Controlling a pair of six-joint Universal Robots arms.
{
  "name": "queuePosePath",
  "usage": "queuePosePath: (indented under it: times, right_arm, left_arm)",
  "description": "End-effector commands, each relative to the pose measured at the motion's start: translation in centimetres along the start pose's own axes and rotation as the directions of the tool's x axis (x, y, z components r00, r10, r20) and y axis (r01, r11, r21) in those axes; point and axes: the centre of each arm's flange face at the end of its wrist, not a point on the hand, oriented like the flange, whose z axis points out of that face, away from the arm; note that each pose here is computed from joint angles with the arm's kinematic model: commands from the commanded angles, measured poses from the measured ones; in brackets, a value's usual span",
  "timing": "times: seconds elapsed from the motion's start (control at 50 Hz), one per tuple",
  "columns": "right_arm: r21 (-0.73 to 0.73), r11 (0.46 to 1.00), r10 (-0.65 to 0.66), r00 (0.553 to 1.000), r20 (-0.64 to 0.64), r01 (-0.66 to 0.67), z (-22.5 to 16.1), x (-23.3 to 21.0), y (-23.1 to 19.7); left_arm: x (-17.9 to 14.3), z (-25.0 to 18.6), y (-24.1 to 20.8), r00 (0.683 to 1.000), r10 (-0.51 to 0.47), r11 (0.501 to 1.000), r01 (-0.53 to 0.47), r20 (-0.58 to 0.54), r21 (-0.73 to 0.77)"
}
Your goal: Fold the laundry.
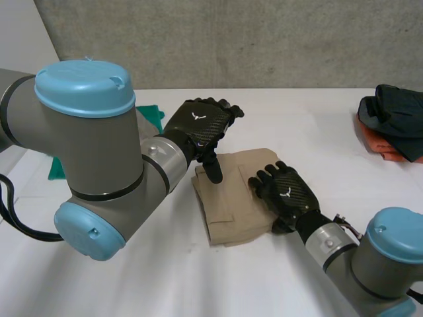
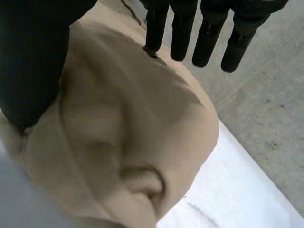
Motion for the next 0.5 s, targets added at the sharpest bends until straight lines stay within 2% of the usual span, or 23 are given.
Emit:
queuePosePath:
  times: [0.02,0.34,0.5]
  right_arm:
    - [0.021,1.0,-0.017,0.999,-0.031,0.017,1.4,0.7,-0.3]
    - [0.102,0.994,-0.028,0.999,-0.03,0.031,5.2,0.9,-1.4]
    - [0.097,0.992,0.08,0.996,-0.04,-0.076,7.6,4.0,-3.7]
  left_arm:
    - [0.0,0.0,0.1,1.0,-0.004,1.0,0.004,-0.001,-0.002]
    - [-0.4,0.0,1.0,1.0,-0.007,1.0,0.008,0.007,-0.027]
    - [-0.9,0.0,0.5,1.0,-0.009,1.0,0.009,0.02,-0.012]
